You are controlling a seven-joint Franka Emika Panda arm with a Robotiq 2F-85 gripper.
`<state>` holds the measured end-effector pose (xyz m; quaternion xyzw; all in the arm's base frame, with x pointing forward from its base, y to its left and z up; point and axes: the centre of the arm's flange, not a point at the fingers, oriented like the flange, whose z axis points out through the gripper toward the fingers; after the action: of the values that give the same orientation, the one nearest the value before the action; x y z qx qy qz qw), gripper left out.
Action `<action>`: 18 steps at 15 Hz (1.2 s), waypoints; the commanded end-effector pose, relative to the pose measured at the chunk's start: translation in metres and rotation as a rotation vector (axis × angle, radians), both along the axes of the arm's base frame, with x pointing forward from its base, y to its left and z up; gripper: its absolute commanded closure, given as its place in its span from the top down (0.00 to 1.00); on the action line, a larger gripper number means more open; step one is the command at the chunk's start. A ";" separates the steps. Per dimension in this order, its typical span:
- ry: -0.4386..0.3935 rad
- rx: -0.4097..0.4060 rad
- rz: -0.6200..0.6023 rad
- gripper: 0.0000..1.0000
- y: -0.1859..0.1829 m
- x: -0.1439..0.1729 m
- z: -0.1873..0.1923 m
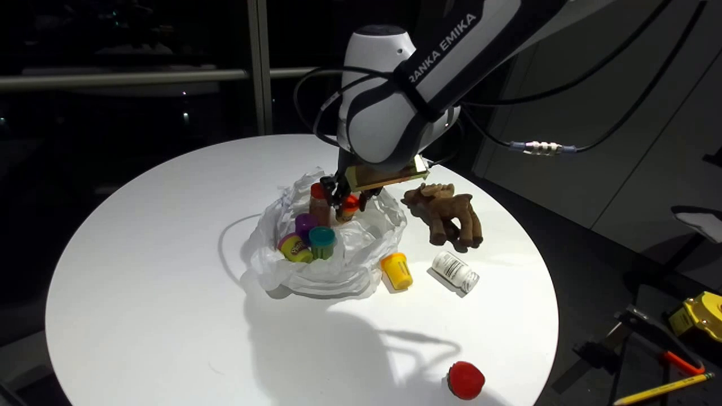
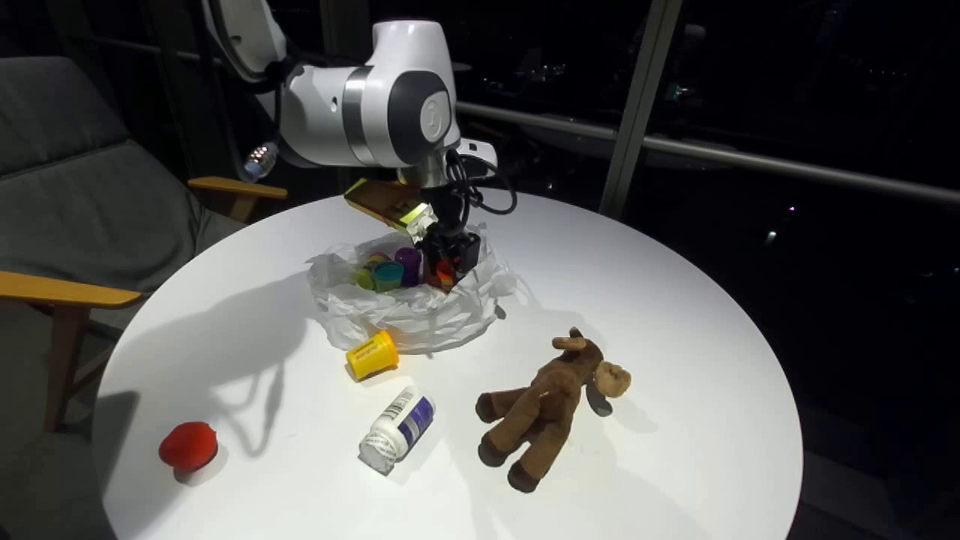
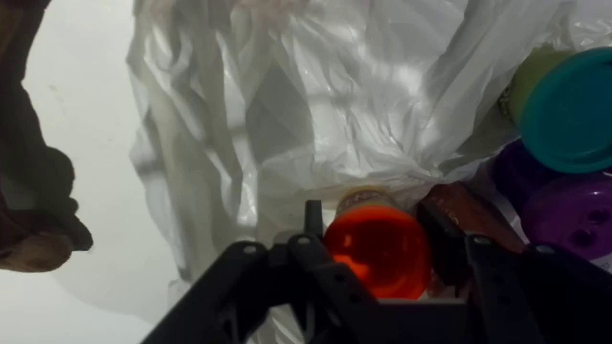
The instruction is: Put the objects on the table into the plastic bag.
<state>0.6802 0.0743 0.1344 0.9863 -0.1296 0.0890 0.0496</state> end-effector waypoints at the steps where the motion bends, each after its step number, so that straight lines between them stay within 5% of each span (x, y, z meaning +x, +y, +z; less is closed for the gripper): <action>1: 0.003 -0.016 0.021 0.78 -0.001 0.019 -0.009; 4: -0.012 -0.020 0.018 1.00 -0.004 0.019 -0.001; 8: -0.063 0.000 -0.003 1.00 -0.009 0.008 0.048; 13: -0.072 0.086 -0.083 1.00 0.003 -0.048 0.123; 18: 0.077 0.158 -0.141 1.00 0.020 -0.134 0.128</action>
<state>0.6171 0.0851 0.2474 0.9801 -0.1819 0.0790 0.0065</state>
